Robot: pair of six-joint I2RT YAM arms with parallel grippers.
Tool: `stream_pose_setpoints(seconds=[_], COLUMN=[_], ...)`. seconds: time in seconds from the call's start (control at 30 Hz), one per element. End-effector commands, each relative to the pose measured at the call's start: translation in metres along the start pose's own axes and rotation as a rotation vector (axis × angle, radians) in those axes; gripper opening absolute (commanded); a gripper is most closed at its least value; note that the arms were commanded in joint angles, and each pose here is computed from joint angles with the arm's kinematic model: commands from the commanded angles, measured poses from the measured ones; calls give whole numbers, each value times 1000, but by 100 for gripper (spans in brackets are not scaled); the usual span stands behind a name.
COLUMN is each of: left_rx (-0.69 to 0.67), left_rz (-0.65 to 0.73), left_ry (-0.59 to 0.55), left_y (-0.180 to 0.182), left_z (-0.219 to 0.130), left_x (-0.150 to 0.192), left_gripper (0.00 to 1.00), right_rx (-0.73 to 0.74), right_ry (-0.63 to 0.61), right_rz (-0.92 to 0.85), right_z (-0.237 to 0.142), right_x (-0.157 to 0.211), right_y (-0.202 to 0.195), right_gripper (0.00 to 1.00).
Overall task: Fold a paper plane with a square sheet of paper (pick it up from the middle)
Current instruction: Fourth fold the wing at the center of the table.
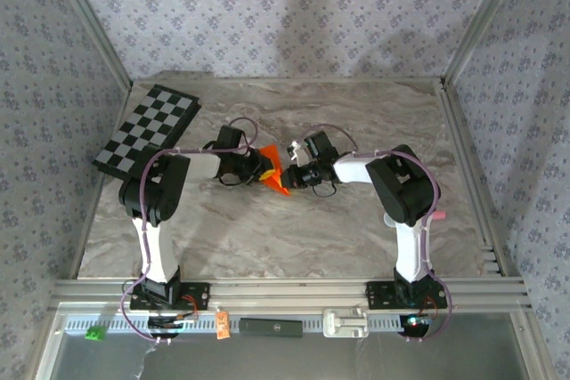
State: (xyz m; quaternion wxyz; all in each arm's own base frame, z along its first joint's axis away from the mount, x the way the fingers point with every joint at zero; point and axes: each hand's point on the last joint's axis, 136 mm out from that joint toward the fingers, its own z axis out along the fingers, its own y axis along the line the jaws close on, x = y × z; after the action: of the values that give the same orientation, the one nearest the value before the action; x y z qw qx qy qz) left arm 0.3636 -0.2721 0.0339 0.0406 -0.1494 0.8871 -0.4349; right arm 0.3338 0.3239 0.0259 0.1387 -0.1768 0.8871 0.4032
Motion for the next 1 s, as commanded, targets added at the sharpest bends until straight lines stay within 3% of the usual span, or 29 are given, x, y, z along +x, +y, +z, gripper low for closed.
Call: stream_pose_setpoints(seconds=[0.0, 0.27, 0.97], left_rx=[20, 66, 50], left_rz=[14, 71, 48], left_ry=[-2, -42, -5], left_y=[-9, -33, -21], left_z=[1, -13, 9], left_x=[-4, -11, -16], left_gripper=[16, 18, 17], right_rx=[141, 147, 139], right_ry=[52, 50, 50], right_rz=[101, 111, 116], right_z=[-1, -1, -1], right_x=[19, 21, 23], right_y=[-43, -47, -50], right_gripper=[9, 6, 9])
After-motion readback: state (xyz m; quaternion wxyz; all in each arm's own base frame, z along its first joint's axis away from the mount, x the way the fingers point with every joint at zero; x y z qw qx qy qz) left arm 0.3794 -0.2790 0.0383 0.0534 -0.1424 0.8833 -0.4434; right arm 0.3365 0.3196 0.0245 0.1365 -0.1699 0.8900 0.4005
